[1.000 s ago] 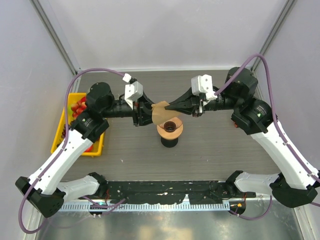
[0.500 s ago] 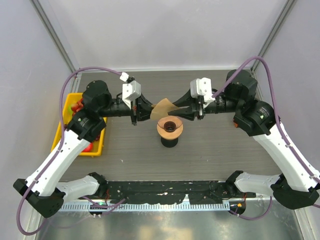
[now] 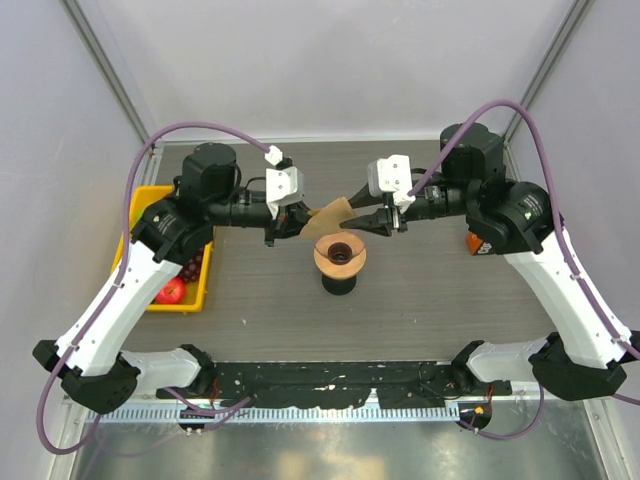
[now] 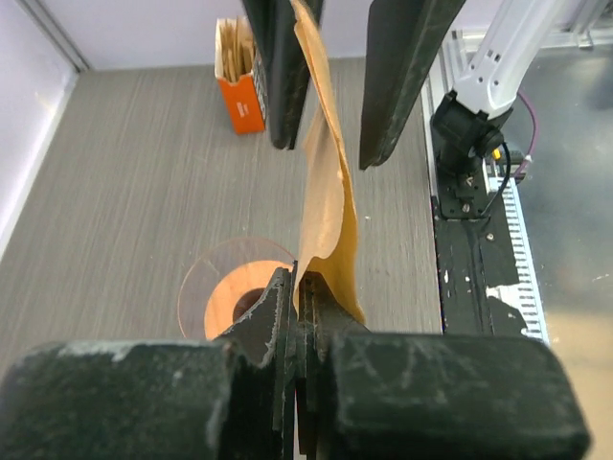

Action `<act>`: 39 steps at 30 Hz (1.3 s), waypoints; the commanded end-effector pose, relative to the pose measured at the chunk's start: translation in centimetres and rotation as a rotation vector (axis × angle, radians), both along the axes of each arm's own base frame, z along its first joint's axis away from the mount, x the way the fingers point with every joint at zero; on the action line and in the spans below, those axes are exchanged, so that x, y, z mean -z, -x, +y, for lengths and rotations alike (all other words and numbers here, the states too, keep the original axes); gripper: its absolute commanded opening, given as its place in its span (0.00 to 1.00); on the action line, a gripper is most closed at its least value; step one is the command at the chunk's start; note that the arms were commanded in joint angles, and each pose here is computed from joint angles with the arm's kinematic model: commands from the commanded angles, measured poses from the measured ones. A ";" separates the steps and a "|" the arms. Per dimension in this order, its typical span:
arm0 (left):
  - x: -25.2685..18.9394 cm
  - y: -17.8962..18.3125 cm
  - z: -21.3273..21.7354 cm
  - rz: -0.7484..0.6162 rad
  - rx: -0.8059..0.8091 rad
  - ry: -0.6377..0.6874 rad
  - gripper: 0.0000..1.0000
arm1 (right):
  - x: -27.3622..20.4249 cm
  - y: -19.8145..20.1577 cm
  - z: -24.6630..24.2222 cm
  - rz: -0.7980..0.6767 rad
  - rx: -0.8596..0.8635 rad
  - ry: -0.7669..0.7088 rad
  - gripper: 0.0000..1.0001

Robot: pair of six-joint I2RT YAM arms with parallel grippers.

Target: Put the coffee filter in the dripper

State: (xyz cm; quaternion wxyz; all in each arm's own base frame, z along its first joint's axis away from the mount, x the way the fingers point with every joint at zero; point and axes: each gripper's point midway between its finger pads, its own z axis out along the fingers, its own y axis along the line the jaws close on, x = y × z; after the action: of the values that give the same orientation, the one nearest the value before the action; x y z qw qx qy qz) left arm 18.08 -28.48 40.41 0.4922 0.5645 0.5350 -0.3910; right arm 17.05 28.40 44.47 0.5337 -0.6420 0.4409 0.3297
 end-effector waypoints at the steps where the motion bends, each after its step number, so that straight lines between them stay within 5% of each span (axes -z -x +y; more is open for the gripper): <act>1: 0.0 -0.2 0.2 -0.028 -0.017 -0.042 0.00 | -0.7 0.2 -0.1 -0.038 -0.019 0.009 0.32; 5: -0.3 -0.8 0.1 -0.018 -0.045 -0.034 0.00 | -0.3 -0.2 0.1 -0.051 -0.018 0.023 0.05; 6: -0.5 -1.1 0.1 -0.005 -0.074 -0.025 0.00 | -0.3 -0.4 0.2 -0.057 -0.012 0.022 0.05; 11: -0.4 -2.4 0.5 0.168 -0.158 0.062 0.50 | -0.9 -1.2 0.2 -0.080 0.045 -0.031 0.05; 13: -0.2 -2.9 0.8 0.226 -0.168 0.095 0.54 | -1.3 -1.4 0.3 -0.101 0.060 -0.074 0.05; 20: -0.8 -4.2 0.8 0.393 -0.207 0.200 0.57 | -2.0 -2.3 0.8 -0.138 0.087 -0.147 0.05; 26: -0.4 -6.7 1.6 0.654 -0.272 0.309 0.69 | -2.6 -2.6 0.8 -0.177 0.113 -0.194 0.05; 39: -0.6 -7.0 1.5 0.858 -0.217 0.429 0.63 | -2.5 -2.6 1.4 -0.218 0.147 -0.239 0.05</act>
State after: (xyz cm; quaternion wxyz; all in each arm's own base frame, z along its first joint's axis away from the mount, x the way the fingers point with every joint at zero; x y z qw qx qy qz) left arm 25.76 -26.97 38.32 0.3687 0.1789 0.6934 -0.5927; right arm 20.29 29.96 44.83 0.6440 -0.5871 0.4095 0.2699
